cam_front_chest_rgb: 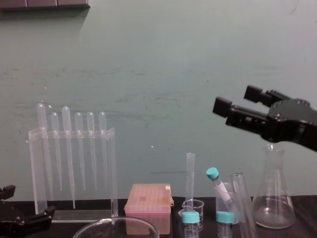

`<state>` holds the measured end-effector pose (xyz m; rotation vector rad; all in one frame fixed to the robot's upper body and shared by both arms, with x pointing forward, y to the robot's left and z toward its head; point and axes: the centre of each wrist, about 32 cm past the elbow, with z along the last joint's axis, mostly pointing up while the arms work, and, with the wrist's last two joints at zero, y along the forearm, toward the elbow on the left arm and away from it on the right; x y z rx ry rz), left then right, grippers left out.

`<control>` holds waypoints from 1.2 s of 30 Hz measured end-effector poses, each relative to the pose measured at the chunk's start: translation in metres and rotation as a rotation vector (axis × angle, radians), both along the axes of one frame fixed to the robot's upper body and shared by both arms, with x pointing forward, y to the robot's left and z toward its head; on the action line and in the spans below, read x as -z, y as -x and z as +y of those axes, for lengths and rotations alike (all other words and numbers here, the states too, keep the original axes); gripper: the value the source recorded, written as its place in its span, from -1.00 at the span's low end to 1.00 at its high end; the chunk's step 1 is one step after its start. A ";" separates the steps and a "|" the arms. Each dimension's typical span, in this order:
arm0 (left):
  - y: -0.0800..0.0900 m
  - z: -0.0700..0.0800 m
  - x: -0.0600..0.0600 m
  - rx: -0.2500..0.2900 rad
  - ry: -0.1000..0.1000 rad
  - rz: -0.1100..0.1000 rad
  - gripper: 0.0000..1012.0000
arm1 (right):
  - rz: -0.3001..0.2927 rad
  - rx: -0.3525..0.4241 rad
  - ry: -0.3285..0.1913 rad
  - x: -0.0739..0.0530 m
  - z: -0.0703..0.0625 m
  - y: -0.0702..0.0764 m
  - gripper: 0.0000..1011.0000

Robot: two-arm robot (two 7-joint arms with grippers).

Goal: Hold the test tube with one hand and immerse one end into the beaker, then return it to the test tube rack.

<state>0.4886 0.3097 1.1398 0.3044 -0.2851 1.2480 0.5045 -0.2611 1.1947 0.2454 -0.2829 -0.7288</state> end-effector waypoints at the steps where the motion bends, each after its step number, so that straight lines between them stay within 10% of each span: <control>1: 0.000 0.000 0.000 0.000 0.000 0.000 0.98 | 0.013 -0.011 -0.005 0.002 0.002 0.001 0.98; 36: 0.000 0.000 0.000 0.000 0.000 0.000 0.98 | 0.394 -0.012 -0.002 0.031 0.023 0.042 0.98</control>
